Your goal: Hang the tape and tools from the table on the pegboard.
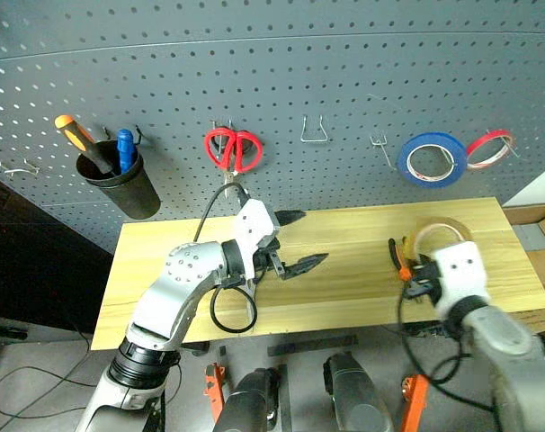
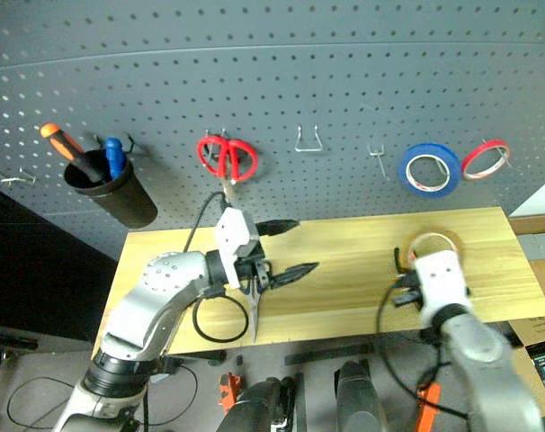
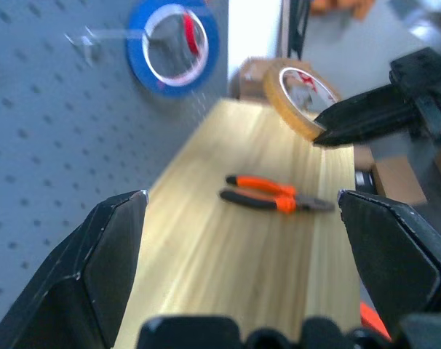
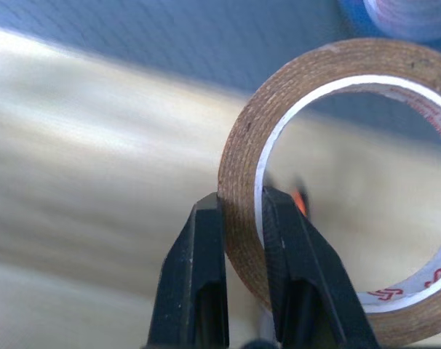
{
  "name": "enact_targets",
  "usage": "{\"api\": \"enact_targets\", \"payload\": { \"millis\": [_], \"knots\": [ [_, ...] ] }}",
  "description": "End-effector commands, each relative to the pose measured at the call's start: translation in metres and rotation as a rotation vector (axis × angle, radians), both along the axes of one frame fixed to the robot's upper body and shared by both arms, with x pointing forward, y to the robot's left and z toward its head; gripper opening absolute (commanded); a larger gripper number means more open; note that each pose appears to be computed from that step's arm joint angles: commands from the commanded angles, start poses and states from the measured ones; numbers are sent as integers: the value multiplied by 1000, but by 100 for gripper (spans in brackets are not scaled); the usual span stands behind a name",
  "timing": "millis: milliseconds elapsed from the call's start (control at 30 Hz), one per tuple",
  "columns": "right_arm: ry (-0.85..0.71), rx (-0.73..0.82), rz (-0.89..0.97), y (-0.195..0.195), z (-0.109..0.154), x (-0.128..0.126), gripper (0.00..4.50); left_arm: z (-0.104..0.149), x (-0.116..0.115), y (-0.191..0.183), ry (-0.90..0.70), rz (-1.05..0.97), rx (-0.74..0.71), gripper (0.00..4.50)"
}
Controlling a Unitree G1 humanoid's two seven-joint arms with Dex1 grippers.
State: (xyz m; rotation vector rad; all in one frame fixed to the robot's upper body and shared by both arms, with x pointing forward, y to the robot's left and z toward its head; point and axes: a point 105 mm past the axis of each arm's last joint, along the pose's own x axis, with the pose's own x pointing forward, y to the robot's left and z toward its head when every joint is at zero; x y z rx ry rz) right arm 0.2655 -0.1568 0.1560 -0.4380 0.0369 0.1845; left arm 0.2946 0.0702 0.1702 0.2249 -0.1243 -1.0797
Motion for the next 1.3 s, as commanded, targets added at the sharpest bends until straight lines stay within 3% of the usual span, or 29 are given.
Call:
{"api": "enact_targets", "payload": {
  "millis": [33, 200, 433, 600, 833, 1033, 1167, 1300],
  "knots": [
    [-204, -50, 41, 19, 36, 4, 10, 10, -12, 7, -33, -46, -40, 450],
    [-250, -40, 92, 28, 44, 29, 10, 3, -24, 11, 30, -132, -10, 450],
    [-271, -5, 185, 34, 46, 78, 10, 2, -18, 12, 7, -122, 55, 450],
    [-255, 30, 294, 49, 39, 87, 10, 4, -16, 8, -36, -121, 23, 450],
    [-211, 26, 288, 45, 22, 70, 236, 0, -14, 9, -50, -133, 47, 450],
    [68, 175, 48, 9, -31, 31, 434, -16, -18, 15, -62, -234, 189, 450],
    [268, 237, -160, -22, -65, 27, 443, -26, -25, 15, -52, -321, 272, 450],
    [390, 222, -267, -47, -80, 40, 443, -33, -29, 9, -46, -380, 304, 450]
  ]
}}
